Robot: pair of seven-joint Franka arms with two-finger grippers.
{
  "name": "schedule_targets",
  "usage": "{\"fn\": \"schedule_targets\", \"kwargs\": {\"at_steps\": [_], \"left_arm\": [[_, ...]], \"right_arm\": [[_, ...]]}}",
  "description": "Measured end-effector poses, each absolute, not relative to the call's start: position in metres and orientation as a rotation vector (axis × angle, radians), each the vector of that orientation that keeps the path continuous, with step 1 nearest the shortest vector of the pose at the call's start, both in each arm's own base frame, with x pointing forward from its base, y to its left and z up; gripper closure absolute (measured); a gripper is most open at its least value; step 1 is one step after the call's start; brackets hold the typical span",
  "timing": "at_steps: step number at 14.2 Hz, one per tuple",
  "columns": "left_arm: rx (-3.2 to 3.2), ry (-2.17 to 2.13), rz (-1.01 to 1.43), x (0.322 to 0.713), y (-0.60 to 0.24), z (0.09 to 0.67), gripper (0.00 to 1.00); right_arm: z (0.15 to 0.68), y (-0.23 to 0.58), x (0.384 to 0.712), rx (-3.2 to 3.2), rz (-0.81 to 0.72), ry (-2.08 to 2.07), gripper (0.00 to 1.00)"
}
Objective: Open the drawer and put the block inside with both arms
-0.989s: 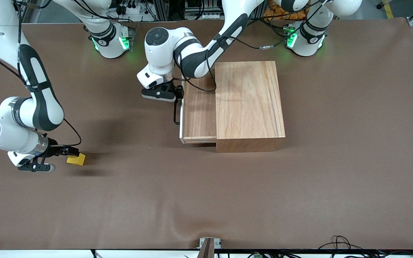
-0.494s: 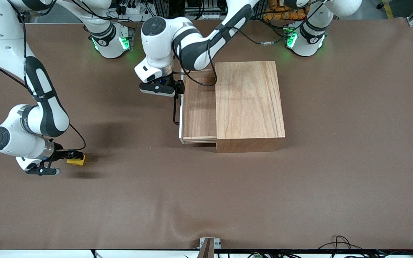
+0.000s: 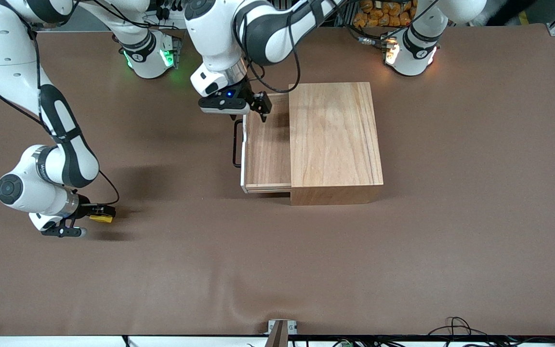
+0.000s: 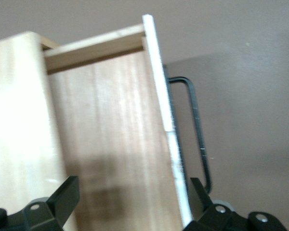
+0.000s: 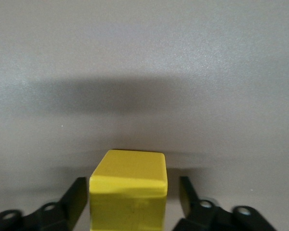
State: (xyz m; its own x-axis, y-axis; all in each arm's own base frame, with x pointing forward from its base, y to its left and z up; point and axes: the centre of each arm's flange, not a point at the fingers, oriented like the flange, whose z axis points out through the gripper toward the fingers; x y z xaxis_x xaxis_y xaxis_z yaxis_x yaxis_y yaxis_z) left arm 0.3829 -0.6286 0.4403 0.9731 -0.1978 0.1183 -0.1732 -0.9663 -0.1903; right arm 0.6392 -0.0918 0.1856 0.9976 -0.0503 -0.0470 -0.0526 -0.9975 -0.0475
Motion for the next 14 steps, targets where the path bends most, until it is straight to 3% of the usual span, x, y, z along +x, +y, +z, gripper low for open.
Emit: {"fn": "schedule_targets", "kwargs": {"at_steps": [2, 3, 8, 11, 14], "left_arm": [[-2.957, 0.21, -0.213, 0.409, -0.599, 0.476, 0.0], [-2.965, 0.167, -0.214, 0.424, -0.581, 0.495, 0.0], [-2.946, -0.058, -0.151, 0.476, -0.486, 0.563, 0.0], [-2.915, -0.222, -0.087, 0.503, -0.415, 0.6, 0.0], [-2.899, -0.262, -0.009, 0.522, -0.333, 0.638, 0.0]], "right_arm": [[0.186, -0.092, 0.64, -3.091, 0.069, 0.077, 0.41], [0.187, -0.092, 0.64, -3.091, 0.067, 0.075, 0.44], [0.212, -0.086, 0.647, -3.078, 0.133, 0.036, 0.44], [0.263, -0.074, 0.653, -3.05, 0.247, -0.028, 0.44], [0.331, -0.027, 0.657, -3.039, 0.262, -0.148, 0.44]]}}
